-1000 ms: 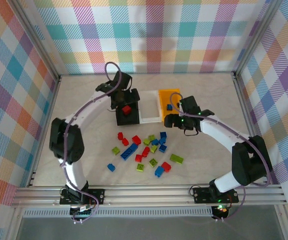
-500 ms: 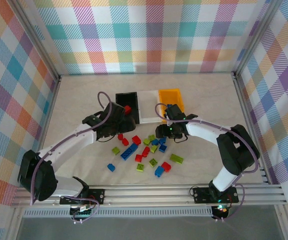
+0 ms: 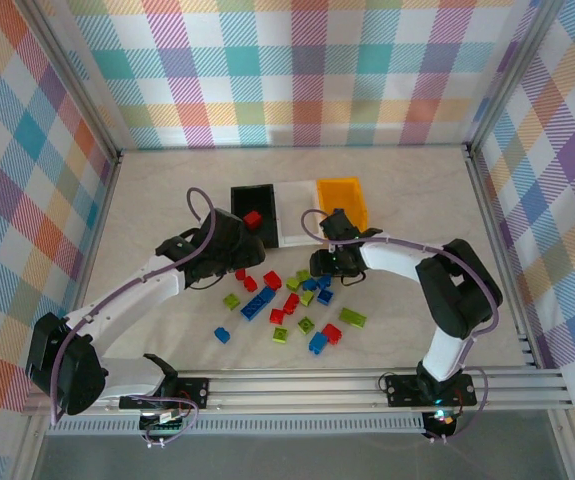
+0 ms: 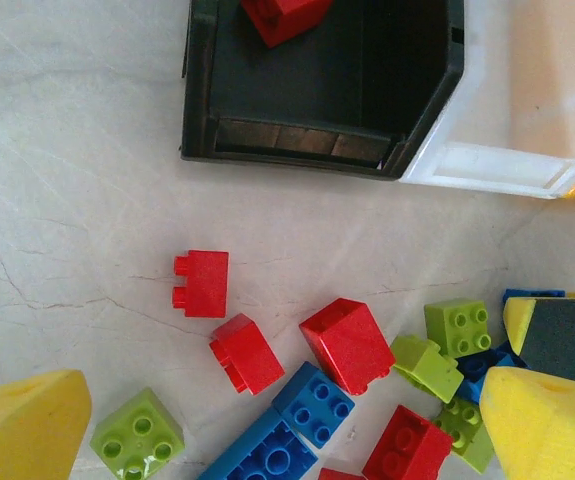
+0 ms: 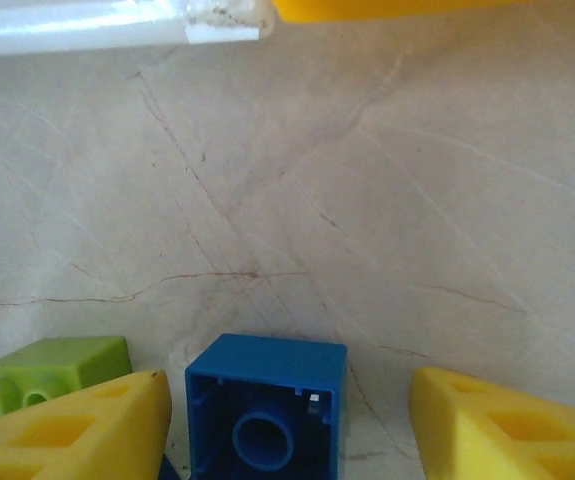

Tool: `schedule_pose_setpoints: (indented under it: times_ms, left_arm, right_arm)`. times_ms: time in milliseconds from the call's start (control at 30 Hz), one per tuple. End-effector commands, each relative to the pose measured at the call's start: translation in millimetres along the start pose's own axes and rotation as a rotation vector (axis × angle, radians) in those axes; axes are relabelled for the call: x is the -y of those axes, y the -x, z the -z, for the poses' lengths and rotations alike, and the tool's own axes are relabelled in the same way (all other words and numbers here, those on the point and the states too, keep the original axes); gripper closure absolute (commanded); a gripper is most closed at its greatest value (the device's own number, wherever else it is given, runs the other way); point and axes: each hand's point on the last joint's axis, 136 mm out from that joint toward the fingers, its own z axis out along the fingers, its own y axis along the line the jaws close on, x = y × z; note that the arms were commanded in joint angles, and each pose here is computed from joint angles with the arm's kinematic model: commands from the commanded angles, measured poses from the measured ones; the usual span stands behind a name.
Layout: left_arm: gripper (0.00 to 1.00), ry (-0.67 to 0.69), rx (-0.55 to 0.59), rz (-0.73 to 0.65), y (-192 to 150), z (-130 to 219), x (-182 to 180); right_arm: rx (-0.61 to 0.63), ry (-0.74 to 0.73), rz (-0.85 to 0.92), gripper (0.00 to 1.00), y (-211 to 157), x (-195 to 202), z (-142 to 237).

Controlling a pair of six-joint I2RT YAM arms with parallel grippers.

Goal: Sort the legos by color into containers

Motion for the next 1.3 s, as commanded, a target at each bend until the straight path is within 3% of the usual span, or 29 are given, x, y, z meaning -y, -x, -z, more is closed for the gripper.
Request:
schedule_pose_setpoints:
  times_ms: [0,133,400,633,867,1067,1200,1267]
  left_arm:
    - [0.00,0.022,0.007,0.017,-0.4,-1.3,-6.5]
    - [0.00,0.033,0.004,0.017,-0.7,-1.9,-8.2]
    - [0.00,0.048,0.013,0.013,0.2,5.1,-12.6]
    - [0.00,0.090,0.013,0.022,-8.1,15.2,-29.2]
    - [0.00,0.142,-0.004,0.080,-28.1,20.1,-54.3]
    - [0.00,0.188,-0.030,0.103,-43.4,24.6,-72.0]
    - [0.00,0.236,-0.057,0.115,-54.3,27.1,-86.0]
    - [0.00,0.253,-0.081,0.114,-60.4,27.1,-90.6]
  right_arm:
    - [-0.015,-0.035,0.014,0.41,0.0,2.4,-2.9]
    - [0.002,-0.030,0.018,0.53,3.6,1.0,-0.6]
    - [0.117,-0.008,0.040,0.65,32.3,-8.0,37.0]
    - [0.280,-0.005,0.012,0.66,105.9,3.6,98.6]
    - [0.297,-0.038,-0.057,0.65,166.3,27.5,84.0]
    - [0.265,-0.062,-0.092,0.57,195.2,34.6,55.4]
    - [0.277,-0.031,-0.091,0.33,208.1,26.0,58.2]
    - [0.303,-0.007,-0.088,0.27,212.1,21.2,70.2]
